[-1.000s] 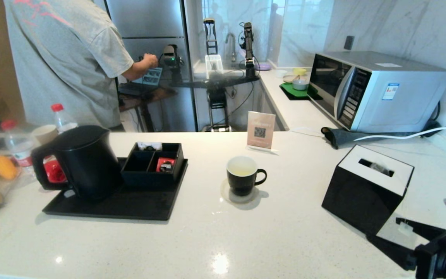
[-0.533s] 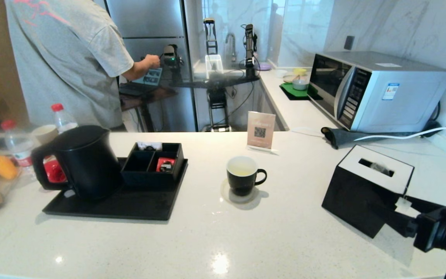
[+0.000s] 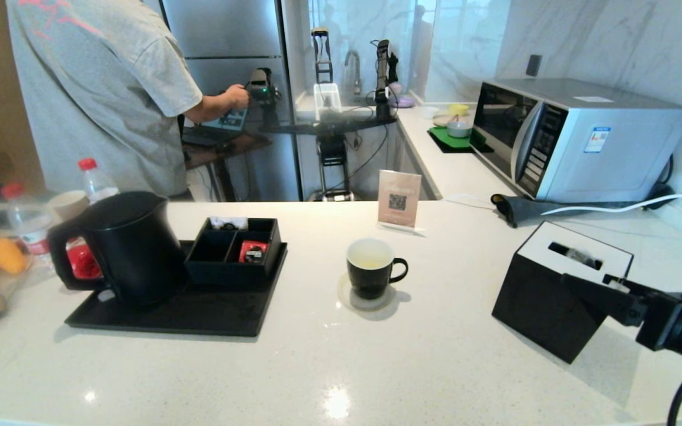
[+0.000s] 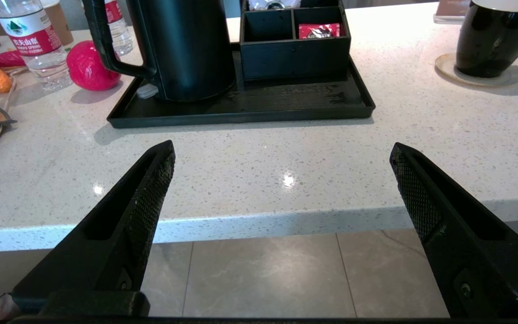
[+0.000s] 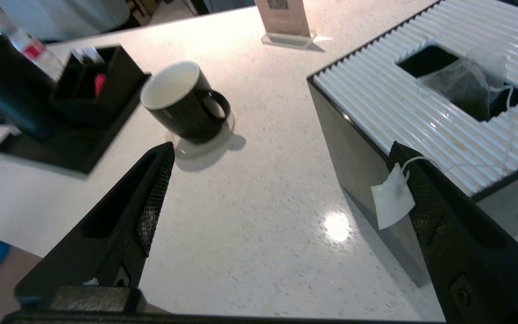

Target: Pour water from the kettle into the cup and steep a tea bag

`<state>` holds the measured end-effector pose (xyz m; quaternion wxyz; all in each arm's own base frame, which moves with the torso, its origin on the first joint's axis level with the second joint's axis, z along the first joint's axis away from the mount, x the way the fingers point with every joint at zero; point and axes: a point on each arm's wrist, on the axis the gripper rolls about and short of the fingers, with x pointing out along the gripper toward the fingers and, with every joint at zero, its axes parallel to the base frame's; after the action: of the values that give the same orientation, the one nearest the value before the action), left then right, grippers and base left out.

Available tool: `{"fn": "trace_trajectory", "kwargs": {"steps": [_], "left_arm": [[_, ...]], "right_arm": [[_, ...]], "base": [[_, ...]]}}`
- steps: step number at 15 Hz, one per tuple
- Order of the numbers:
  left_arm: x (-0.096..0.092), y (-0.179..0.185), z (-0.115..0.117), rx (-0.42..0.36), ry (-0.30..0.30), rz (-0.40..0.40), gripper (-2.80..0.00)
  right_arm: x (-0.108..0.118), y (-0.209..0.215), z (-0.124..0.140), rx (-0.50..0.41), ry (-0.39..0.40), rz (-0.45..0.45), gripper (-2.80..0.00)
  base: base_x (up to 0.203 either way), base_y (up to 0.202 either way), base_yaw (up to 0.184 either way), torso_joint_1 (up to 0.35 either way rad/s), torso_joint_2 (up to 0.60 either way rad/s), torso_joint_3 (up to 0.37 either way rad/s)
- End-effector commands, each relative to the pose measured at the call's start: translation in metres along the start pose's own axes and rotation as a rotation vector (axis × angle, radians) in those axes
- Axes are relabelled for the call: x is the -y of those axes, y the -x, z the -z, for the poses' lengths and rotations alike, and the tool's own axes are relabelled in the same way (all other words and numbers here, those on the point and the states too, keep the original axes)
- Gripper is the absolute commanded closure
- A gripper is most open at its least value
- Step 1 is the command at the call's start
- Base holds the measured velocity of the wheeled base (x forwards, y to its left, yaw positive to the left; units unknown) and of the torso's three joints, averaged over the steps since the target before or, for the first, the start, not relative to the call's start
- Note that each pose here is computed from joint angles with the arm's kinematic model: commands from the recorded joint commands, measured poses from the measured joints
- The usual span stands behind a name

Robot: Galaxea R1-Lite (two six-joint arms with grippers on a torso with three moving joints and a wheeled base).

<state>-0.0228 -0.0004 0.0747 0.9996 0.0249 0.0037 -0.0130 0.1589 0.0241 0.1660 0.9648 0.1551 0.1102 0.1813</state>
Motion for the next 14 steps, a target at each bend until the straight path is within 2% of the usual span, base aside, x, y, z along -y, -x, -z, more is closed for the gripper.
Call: {"fn": "trace_trajectory", "kwargs": {"steps": [1,14], "left_arm": [[0.000,0.000,0.000,0.000,-0.001,0.000,-2.80],[0.000,0.000,0.000,0.000,-0.001,0.000,-2.80]], "right_arm": [[-0.003,-0.002,-0.011,0.039,-0.041,-0.013,-2.80],[-0.012,-0.009,-0.052,0.154,-0.095,-0.054,-2.80]], "base": [[0.000,0.000,0.000,0.000,0.00,0.000],[0.000,0.000,0.000,0.000,0.00,0.000]]}}
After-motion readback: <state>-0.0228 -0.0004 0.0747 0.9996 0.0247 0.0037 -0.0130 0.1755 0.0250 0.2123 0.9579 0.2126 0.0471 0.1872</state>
